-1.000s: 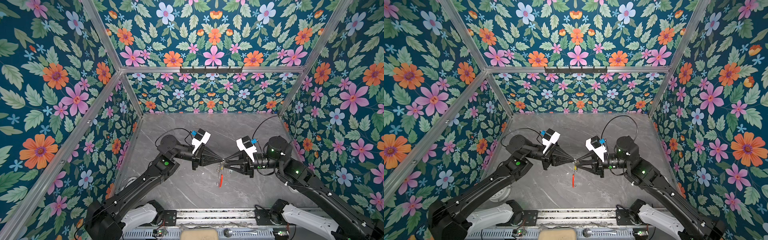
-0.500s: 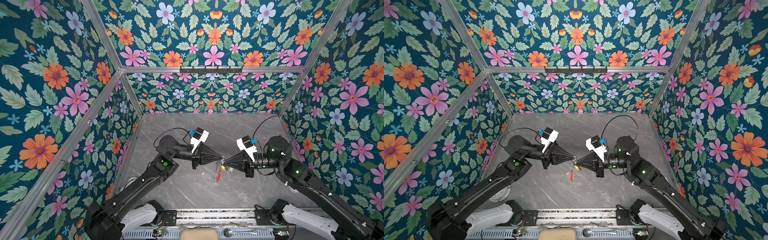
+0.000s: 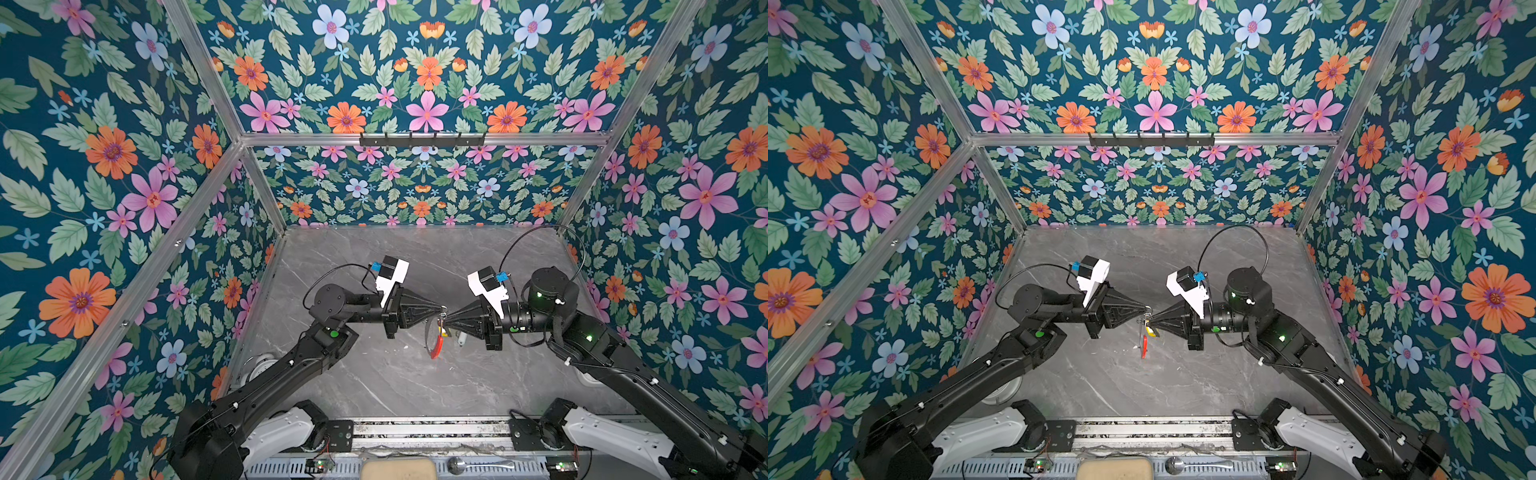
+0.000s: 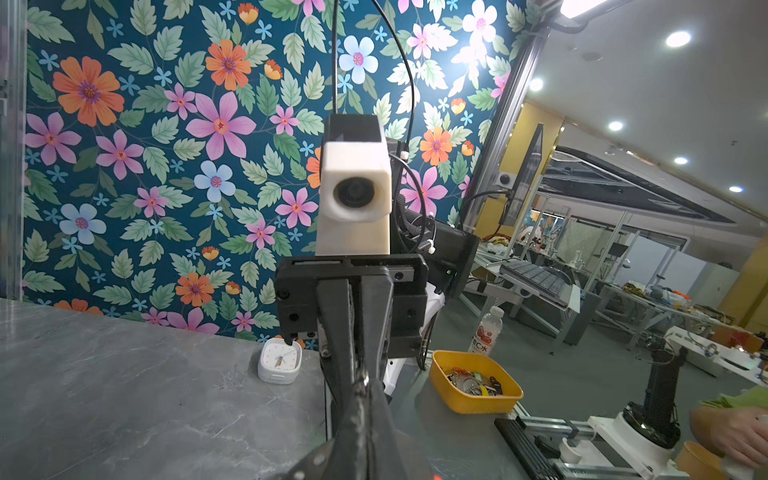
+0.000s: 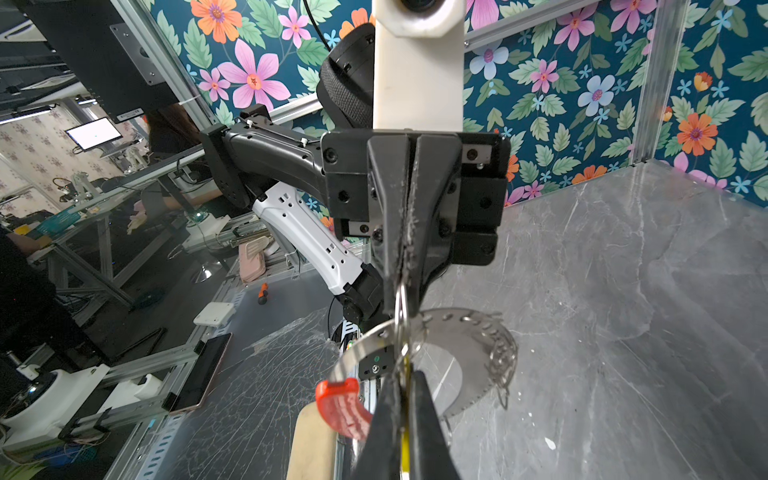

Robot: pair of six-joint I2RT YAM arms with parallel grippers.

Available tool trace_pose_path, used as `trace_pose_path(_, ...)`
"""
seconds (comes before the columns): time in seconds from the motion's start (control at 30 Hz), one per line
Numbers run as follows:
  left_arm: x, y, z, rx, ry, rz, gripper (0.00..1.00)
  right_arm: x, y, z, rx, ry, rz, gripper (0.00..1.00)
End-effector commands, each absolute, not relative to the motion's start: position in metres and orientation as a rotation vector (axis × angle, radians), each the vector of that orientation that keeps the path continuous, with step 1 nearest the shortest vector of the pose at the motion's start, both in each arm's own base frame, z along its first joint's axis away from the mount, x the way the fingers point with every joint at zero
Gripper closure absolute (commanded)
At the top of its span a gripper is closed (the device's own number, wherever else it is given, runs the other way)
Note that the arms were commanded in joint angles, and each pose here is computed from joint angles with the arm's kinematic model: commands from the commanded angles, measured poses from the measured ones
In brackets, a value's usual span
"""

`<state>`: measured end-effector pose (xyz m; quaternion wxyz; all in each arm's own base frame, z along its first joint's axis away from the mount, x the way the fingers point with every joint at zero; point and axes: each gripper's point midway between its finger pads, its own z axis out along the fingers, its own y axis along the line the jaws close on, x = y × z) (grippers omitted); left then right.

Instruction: Remove the keys from the keyring

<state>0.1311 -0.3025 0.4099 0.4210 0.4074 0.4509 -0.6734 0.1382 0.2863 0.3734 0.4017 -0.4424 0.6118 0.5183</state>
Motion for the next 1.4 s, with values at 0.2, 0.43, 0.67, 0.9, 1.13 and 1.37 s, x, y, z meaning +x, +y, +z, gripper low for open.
trace_pose_path(0.2, 0.125, -0.29, 0.438, 0.943, 0.96, -1.728, 1.0, 0.145, 0.291, 0.358, -1.108, 1.629, 1.276, 1.0)
trace_pose_path(0.43, 0.123, -0.29, 0.438, 0.951, 0.956, -1.749, 1.0, 0.151, 0.29, 0.355, -1.073, 1.669, 1.247, 1.0)
trace_pose_path(0.67, 0.124, -0.294, 0.43, 0.98, 0.99, -1.74, 1.0, 0.148, 0.287, 0.367, -1.062, 1.63, 1.254, 0.84)
trace_pose_path(0.9, 0.127, -0.295, 0.428, 0.975, 0.984, -1.713, 1.0, 0.139, 0.279, 0.382, -1.074, 1.569, 1.236, 0.5)
trace_pose_path(1.13, 0.129, -0.291, 0.429, 0.938, 0.933, -1.667, 1.0, 0.14, 0.266, 0.411, -0.984, 1.46, 1.184, 0.46)
trace_pose_path(1.37, 0.131, -0.286, 0.432, 0.884, 0.871, -1.694, 1.0, 0.152, 0.262, 0.44, -0.808, 1.33, 1.228, 0.45)
